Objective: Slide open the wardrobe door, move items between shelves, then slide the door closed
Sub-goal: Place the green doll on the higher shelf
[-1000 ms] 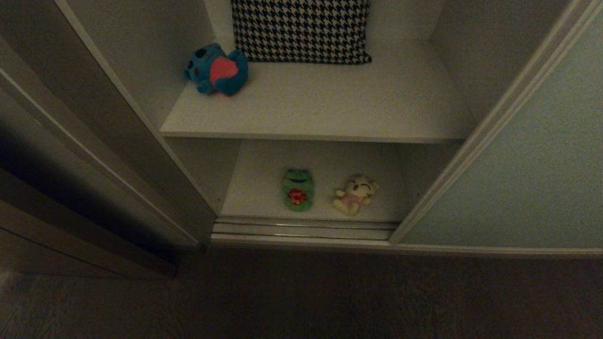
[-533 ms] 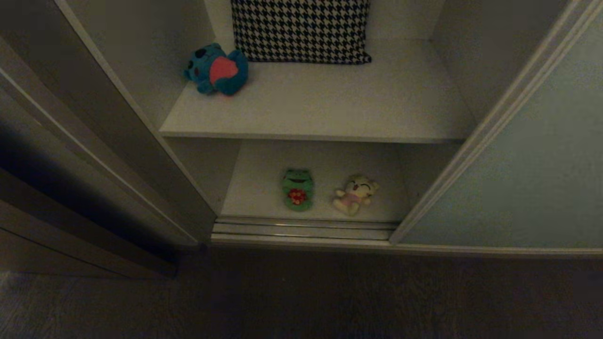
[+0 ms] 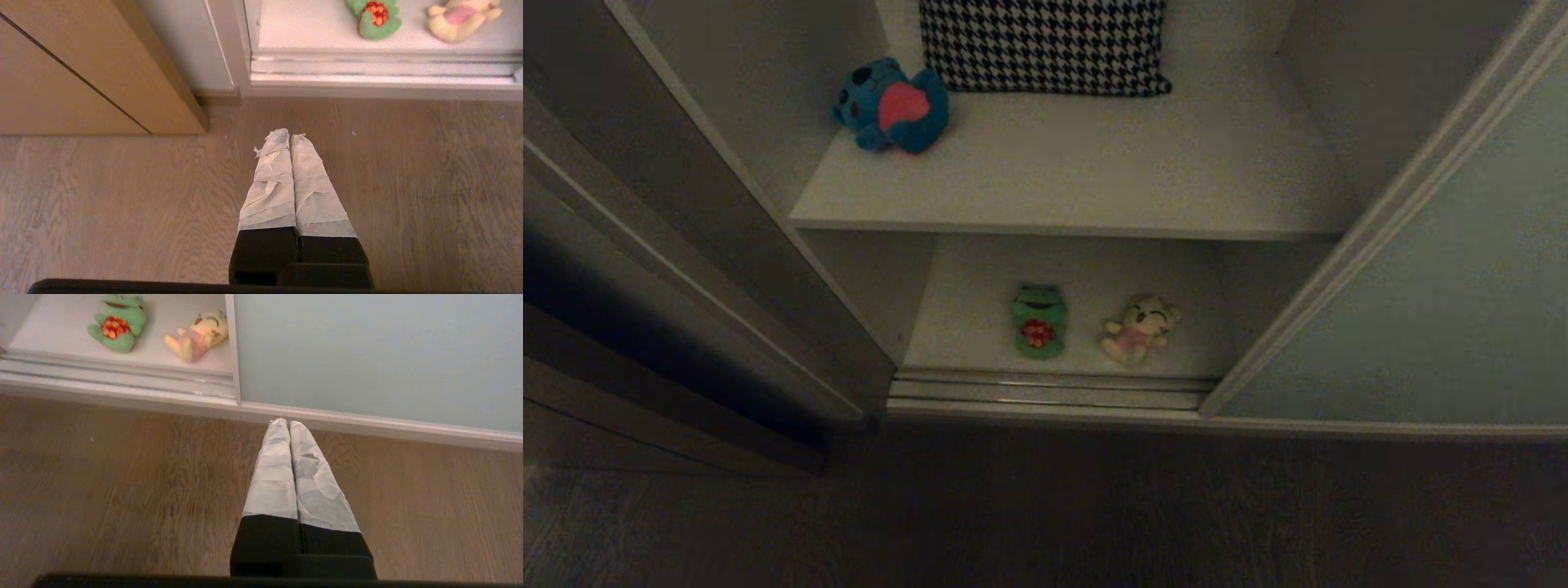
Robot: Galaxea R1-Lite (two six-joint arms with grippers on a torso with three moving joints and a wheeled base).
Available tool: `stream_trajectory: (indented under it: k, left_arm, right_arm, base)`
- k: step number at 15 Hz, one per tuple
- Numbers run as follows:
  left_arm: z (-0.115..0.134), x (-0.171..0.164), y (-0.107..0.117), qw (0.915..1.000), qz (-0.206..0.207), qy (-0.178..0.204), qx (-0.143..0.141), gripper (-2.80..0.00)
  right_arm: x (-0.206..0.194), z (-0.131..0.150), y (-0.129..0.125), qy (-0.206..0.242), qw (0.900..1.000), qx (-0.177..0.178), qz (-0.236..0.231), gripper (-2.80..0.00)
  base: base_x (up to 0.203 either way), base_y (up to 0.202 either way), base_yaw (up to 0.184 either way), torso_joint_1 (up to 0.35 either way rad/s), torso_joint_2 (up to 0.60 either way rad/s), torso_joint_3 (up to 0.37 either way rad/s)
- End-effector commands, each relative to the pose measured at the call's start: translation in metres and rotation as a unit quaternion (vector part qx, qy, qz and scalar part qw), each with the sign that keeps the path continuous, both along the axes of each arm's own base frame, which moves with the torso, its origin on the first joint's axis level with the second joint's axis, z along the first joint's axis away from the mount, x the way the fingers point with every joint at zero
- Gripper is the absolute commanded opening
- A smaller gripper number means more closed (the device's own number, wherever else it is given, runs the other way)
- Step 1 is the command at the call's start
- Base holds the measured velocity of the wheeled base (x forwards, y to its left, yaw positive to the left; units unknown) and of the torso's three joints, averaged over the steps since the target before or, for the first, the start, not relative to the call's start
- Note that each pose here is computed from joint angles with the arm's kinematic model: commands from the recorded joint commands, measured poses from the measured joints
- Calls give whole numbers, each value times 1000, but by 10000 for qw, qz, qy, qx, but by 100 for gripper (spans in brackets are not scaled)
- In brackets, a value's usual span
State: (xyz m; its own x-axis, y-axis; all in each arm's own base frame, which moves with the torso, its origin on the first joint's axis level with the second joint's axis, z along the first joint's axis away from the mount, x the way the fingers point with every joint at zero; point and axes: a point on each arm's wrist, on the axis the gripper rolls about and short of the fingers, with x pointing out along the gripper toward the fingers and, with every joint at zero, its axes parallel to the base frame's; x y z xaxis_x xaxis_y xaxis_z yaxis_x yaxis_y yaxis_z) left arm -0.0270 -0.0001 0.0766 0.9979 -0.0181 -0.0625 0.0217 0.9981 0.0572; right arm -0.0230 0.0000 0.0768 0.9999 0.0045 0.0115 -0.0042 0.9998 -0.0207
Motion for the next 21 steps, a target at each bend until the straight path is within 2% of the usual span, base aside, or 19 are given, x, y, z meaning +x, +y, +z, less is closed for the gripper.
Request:
stream_trajectory:
  k: [1, 21]
  left_arm:
    - [0, 0, 0, 10000, 1, 25, 9, -280]
    - [0, 0, 0, 10000, -26, 47, 19, -280]
  right_arm:
    - [0, 0, 0, -4, 10000, -4, 1, -280]
    - [0, 0, 0, -4, 10000, -3, 2, -280]
  base:
    - [0, 0, 0, 5, 7, -175]
    - [0, 0, 0, 3, 3, -197]
